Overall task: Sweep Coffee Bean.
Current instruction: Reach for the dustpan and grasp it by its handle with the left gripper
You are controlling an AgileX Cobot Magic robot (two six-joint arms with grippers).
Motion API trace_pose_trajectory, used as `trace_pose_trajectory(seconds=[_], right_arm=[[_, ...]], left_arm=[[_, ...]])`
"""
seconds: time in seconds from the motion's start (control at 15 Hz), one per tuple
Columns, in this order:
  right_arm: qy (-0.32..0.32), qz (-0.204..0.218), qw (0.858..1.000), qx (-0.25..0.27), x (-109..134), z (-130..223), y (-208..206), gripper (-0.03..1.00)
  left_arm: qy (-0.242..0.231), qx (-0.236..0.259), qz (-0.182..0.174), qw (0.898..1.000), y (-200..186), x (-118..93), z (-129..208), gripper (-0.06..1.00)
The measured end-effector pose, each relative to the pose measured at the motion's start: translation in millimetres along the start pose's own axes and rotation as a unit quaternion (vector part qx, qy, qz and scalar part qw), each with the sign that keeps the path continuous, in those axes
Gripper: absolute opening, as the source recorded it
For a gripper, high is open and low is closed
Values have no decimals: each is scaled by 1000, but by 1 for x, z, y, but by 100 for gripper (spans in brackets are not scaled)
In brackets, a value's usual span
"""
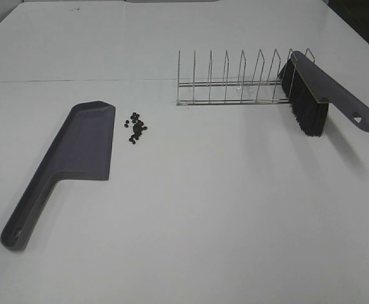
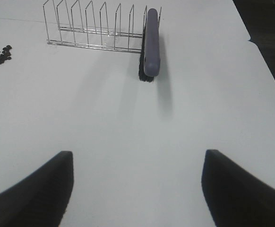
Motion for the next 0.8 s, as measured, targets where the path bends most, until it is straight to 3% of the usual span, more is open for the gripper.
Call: trace_pose_trajectory(seconds=[0.8], right_arm=[[0, 0, 1000, 0, 0, 0, 0, 63]], left_arm=[[0, 0, 0, 1000, 0, 0, 0, 56]])
Point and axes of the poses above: a point on each arm's last joint axis where the gripper is mounted, y pointing out along that axis toward the gripper, x along the wrist's bending axis when the last joint is at zero, z = x × y, the point moved 3 cm from there along y, pointing out along that axis toward the gripper, and after that the axes turned 13 degrees about y, right-handed, at the moved point
